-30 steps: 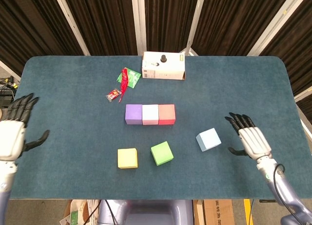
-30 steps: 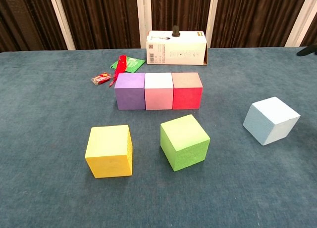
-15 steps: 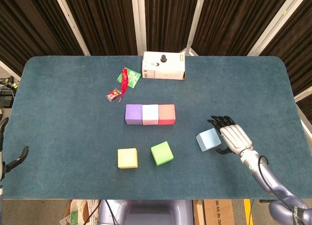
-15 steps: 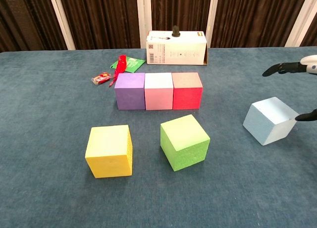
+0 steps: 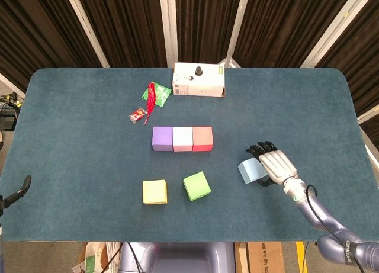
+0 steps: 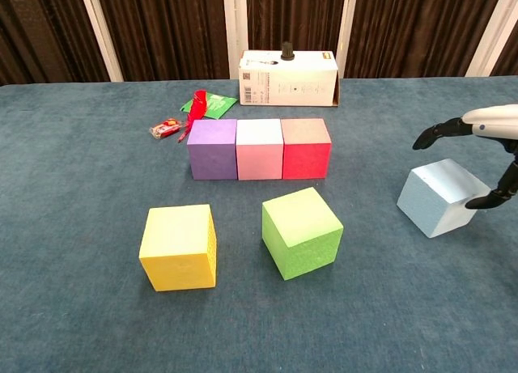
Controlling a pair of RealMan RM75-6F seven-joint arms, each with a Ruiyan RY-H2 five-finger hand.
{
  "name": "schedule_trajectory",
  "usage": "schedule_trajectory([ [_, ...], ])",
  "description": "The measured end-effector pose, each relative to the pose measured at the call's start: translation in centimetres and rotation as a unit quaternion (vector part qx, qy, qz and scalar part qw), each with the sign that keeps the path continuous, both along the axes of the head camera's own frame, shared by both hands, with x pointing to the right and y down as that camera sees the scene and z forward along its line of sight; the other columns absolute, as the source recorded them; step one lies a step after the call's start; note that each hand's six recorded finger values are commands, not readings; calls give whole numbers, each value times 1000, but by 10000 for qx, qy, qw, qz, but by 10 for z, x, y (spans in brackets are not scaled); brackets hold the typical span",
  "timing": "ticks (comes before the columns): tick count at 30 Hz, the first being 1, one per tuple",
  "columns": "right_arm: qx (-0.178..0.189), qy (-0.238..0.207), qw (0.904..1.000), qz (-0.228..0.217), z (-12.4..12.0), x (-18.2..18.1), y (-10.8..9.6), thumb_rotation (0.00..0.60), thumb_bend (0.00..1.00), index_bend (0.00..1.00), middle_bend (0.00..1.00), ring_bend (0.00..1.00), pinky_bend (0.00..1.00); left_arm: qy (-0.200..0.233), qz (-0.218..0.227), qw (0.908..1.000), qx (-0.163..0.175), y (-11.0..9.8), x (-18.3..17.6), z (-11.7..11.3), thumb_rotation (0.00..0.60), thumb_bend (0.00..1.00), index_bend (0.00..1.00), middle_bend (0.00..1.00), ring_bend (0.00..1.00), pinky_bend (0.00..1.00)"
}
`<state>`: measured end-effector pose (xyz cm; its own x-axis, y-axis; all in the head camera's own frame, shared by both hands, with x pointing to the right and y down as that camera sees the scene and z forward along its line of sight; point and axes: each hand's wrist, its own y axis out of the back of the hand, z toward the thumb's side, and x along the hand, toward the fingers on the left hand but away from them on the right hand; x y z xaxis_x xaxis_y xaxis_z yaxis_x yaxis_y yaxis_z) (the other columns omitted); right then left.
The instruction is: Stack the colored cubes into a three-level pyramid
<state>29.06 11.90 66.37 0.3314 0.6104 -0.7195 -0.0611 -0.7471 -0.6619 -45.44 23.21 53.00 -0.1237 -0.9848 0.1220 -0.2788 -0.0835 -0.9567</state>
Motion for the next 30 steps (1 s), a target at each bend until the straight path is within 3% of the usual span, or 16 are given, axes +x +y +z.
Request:
schedule_trajectory([
  [6,3,7,10000,-19,4,-2,-2,600,240,232,262,56,0,5,-34,10000,-40,0,0,2,600,352,57,0,0,0],
  [16,7,13,10000,-6,8,-1,-2,600,241,299,281,74,0,15,-186,9998,-17,-1,-1,5,600,352,57,0,0,0],
  [30,49,-88,9999,50,7,-1,-2,600,241,323,383,165,0,17,-331,9993,177,-2,-1,6,600,352,59,0,0,0],
])
